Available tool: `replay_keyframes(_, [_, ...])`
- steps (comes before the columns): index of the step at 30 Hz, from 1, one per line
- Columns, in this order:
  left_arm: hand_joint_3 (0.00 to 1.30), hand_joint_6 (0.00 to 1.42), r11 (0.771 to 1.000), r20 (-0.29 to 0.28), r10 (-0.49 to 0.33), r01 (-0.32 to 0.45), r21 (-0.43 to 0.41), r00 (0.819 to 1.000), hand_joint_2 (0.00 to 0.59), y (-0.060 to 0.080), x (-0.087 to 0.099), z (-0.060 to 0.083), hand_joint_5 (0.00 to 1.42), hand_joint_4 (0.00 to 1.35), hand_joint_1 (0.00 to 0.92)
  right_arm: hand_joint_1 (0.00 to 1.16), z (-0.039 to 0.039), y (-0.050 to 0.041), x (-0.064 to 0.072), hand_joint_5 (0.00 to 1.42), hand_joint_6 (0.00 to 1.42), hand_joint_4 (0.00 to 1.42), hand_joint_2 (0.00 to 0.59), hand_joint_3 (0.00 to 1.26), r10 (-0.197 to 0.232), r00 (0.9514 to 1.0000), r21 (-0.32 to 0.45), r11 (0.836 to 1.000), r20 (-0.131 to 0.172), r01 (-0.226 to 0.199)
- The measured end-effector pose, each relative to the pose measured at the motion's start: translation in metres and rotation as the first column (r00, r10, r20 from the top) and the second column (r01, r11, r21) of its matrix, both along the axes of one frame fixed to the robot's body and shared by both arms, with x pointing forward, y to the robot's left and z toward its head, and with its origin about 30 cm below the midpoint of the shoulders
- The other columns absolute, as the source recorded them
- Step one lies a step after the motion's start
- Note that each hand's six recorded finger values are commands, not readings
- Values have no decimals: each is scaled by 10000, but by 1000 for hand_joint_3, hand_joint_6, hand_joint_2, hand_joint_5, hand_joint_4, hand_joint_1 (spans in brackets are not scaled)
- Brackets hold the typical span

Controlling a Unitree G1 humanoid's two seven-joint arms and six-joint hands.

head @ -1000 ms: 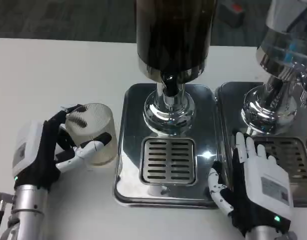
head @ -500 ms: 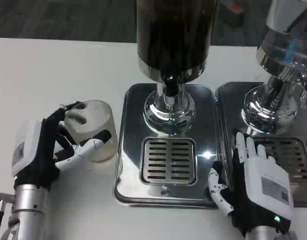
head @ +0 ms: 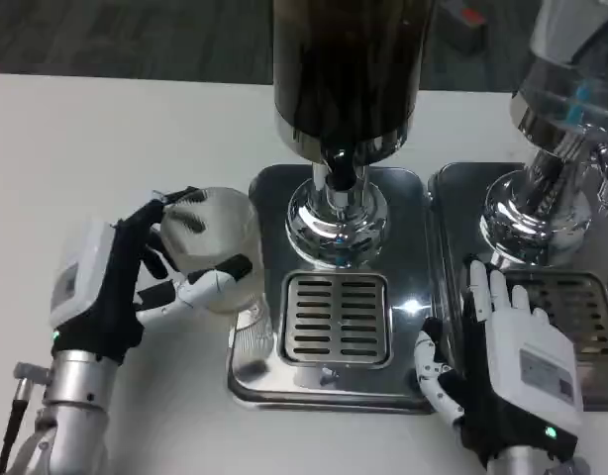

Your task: Grasp the cup under the faucet to collect the drink, then remove the cup.

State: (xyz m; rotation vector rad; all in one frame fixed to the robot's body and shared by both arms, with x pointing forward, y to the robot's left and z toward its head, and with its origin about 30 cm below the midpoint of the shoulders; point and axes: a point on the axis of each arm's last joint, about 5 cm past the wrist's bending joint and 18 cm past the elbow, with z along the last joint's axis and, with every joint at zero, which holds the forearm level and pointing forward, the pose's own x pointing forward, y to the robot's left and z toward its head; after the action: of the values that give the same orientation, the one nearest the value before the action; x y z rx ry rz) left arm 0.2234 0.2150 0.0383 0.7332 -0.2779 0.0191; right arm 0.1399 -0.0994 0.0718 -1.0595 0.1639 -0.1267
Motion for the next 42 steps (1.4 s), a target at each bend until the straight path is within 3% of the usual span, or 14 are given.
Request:
replay_keyframes(6, [444, 936, 9972, 159, -686, 681, 307, 9975, 114, -107, 86, 44, 813, 572, 609, 175, 4, -2, 7, 0, 18, 0, 515, 0, -172, 9998, 25, 9998, 92, 172])
replay_keyframes(11, [444, 936, 9834, 258, -1619, 1591, 868, 9865, 113, -233, 191, 101, 809, 572, 611, 169, 18, 6, 30, 0, 18, 0, 516, 0, -391, 9989, 112, 9992, 249, 388])
replay_keyframes(18, [444, 934, 9673, 122, -2266, 2236, 1199, 9739, 112, -345, 240, 109, 803, 572, 612, 164, 19, 1, 33, 0, 17, 0, 516, 0, -545, 9980, 106, 9985, 309, 542])
replay_keyframes(32, [417, 889, 9491, 17, -2835, 2803, 1436, 9590, 107, -459, 247, 87, 770, 540, 589, 157, 19, 8, 18, 0, 17, 0, 517, 0, -769, 9965, 130, 9970, 314, 765])
replay_keyframes(34, [408, 889, 9456, 73, -2909, 2863, 1545, 9567, 106, -470, 247, 84, 768, 524, 554, 156, 23, 10, 19, 0, 17, 0, 517, 0, -782, 9964, 140, 9969, 326, 777])
replay_keyframes(39, [315, 654, 9363, 105, -3107, 3041, 1756, 9505, 90, -491, 238, 72, 686, 418, 352, 154, 22, 8, 16, 0, 17, 0, 513, 0, -812, 9962, 137, 9966, 307, 809])
replay_keyframes(42, [285, 615, 9346, 76, -3145, 3082, 1775, 9492, 80, -495, 235, 68, 654, 378, 284, 152, 18, 13, 7, 0, 17, 0, 510, 0, -842, 9961, 168, 9963, 275, 837])
